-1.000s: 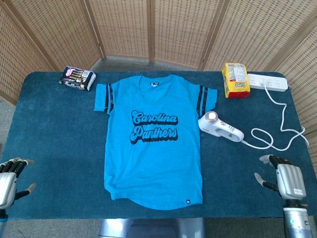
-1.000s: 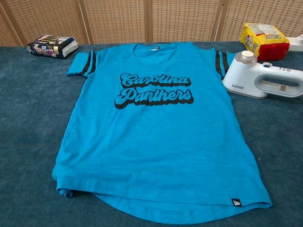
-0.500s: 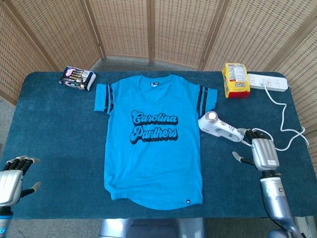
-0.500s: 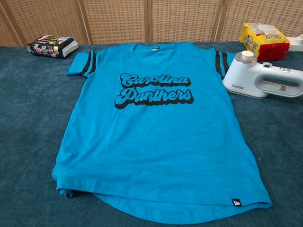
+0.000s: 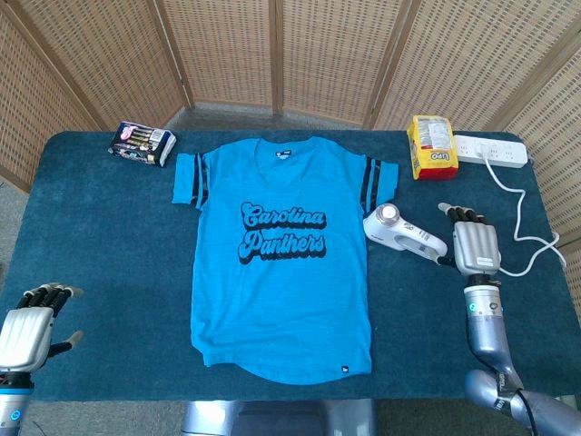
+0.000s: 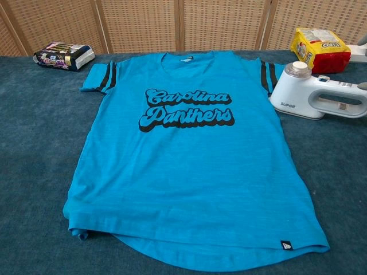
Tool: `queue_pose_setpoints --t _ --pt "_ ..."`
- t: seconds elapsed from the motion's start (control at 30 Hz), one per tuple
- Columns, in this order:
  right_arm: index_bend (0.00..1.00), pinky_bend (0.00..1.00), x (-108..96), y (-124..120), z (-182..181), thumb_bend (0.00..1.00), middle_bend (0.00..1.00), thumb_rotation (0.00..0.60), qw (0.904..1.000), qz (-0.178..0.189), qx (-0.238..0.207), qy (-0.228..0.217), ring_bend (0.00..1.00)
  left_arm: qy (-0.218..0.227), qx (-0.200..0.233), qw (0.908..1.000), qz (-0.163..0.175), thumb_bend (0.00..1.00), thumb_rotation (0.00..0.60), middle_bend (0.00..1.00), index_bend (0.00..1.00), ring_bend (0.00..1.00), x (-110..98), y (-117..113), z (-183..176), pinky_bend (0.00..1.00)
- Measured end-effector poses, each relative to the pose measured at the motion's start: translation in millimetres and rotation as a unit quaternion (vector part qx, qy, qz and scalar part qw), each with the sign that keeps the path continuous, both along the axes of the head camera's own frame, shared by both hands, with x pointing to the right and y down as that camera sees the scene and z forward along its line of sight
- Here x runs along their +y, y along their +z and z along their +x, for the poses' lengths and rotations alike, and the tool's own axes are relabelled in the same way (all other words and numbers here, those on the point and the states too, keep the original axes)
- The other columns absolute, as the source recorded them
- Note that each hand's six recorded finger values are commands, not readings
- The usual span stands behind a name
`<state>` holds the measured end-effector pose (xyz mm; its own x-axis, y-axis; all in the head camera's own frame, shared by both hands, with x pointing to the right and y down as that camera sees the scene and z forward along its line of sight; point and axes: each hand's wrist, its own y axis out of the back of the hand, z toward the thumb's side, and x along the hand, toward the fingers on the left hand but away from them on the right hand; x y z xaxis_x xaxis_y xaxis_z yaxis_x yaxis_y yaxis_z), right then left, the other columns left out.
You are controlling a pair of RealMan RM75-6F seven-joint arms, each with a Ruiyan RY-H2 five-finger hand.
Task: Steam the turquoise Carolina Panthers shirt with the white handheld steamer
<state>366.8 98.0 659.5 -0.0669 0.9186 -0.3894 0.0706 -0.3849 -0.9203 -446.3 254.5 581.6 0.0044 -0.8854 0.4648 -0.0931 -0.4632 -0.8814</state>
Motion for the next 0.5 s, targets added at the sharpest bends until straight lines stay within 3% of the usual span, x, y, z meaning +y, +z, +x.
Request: queue_pose_setpoints --t 0.5 --pt "0.19 0.3 1 22 -16 0.24 0.28 0.514 0.9997 -0.022 0.006 -0.013 0.24 0.001 -0.005 1.0 -0.007 0.17 0.548 0.32 0.32 0.22 -1 4 2 0.22"
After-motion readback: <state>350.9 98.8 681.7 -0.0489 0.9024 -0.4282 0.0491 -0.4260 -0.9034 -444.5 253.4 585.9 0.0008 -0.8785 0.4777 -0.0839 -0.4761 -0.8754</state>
